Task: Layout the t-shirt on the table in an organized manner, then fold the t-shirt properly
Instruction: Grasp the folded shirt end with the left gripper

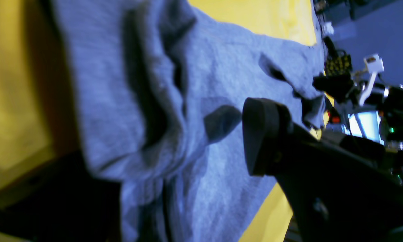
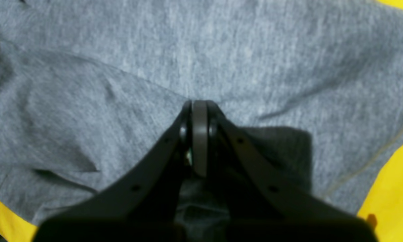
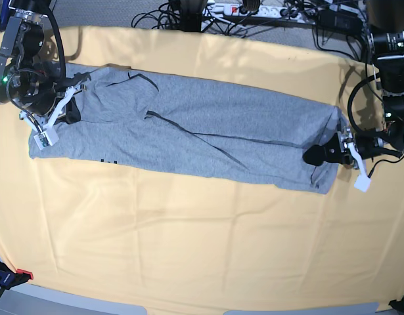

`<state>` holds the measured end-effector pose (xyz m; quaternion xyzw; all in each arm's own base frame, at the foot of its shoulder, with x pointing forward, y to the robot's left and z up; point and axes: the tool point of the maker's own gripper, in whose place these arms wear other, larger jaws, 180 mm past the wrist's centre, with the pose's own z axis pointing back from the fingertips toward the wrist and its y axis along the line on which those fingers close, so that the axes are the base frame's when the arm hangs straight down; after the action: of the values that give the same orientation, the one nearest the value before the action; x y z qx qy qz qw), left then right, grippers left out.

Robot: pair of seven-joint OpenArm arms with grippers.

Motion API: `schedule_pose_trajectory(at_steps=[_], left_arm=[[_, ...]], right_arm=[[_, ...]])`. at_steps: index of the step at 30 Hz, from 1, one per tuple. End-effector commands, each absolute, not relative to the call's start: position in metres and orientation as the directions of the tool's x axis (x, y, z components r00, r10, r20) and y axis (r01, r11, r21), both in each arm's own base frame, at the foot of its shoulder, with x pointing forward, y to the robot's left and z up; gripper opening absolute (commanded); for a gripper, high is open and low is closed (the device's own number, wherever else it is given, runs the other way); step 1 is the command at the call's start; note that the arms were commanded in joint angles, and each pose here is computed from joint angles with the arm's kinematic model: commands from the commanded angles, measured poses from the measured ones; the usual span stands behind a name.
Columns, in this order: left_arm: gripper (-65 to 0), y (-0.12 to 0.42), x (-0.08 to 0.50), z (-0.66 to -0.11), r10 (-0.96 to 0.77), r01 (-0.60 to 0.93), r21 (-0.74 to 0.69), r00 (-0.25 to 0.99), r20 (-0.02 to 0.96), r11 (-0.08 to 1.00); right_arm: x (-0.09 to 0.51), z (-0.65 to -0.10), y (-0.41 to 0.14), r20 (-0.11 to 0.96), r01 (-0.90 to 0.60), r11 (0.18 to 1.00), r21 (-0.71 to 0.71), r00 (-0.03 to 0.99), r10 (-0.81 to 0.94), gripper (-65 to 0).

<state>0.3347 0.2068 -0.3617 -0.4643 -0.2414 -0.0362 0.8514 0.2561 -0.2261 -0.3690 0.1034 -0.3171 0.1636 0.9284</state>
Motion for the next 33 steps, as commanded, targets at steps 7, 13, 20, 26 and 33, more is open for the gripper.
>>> schedule_pose_trajectory(at_steps=[7, 13, 20, 26, 33], left_arm=[[-65.0, 0.199, 0.335, -0.361, 0.136, 0.287, -0.779, 0.894, 0.427, 0.557], [-65.0, 0.213, 0.343, -0.350, 0.185, 0.286, -0.773, 0.870, 0.457, 0.566], [-65.0, 0.223, 0.340, -0.347, 0.176, 0.285, -0.768, 0.873, 0.455, 0.574], [-65.0, 0.230, 0.342, -0.339, 0.160, 0.303, -0.746, 0.864, 0.478, 0.593], [-65.0, 0.255, 0.344, -0.321, 0.126, 0.333, -0.686, 0.841, 0.527, 0.647]], right_arm=[[0.263, -0.358, -0.229, 0.648, -0.379, 0.923, 0.068, 0.720, 0.248, -65.0], [0.264, -0.358, -0.229, 0.648, -0.379, 0.923, 0.067, 0.720, 0.249, -65.0], [0.264, -0.358, -0.229, 0.648, -0.379, 0.923, 0.067, 0.720, 0.249, -65.0], [0.263, -0.359, -0.230, 0.645, -0.382, 0.922, 0.063, 0.721, 0.254, -65.0], [0.263, -0.358, -0.230, 0.646, -0.381, 0.922, 0.064, 0.720, 0.253, -65.0]])
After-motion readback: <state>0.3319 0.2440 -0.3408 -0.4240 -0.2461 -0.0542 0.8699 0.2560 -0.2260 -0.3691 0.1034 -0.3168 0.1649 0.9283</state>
